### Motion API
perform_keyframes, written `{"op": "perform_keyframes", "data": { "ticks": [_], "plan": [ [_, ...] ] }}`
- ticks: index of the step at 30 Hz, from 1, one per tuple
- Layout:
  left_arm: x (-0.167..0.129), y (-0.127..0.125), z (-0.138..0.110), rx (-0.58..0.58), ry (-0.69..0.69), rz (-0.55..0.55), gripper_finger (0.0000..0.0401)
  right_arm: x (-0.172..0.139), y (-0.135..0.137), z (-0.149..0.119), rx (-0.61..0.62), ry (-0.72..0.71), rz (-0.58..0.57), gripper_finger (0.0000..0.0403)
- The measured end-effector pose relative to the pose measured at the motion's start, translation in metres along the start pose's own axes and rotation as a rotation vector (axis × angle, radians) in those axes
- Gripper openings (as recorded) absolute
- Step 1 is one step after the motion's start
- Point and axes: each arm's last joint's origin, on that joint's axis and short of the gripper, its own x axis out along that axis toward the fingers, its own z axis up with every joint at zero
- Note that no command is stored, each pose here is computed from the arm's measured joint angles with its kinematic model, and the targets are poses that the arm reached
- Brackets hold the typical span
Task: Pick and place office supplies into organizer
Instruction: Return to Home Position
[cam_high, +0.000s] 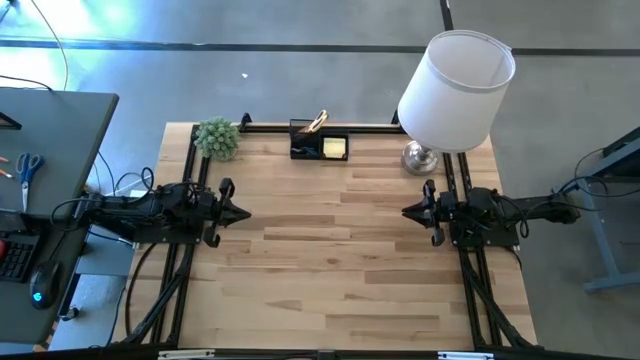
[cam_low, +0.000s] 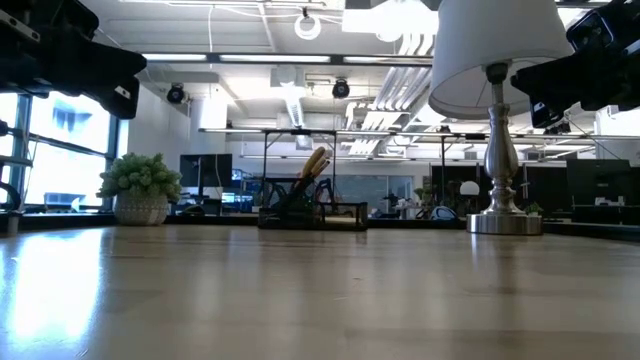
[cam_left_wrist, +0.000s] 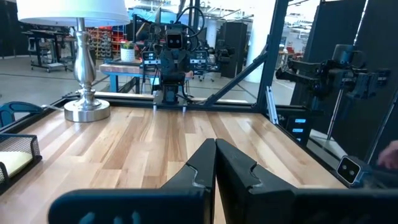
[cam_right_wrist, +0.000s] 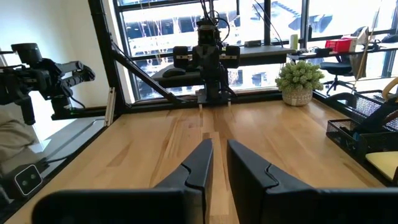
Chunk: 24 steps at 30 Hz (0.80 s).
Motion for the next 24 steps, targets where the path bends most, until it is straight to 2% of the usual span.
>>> {"op": "perform_keyframes", "data": {
  "ticks": [24],
  "plan": [
    [0.0000,0.0000,0.0001,0.000,0.000,0.000,0.0001,0.0000,0.0000,-0.0001,0.000,0.000,-0.001,0.0039]
  ]
}}
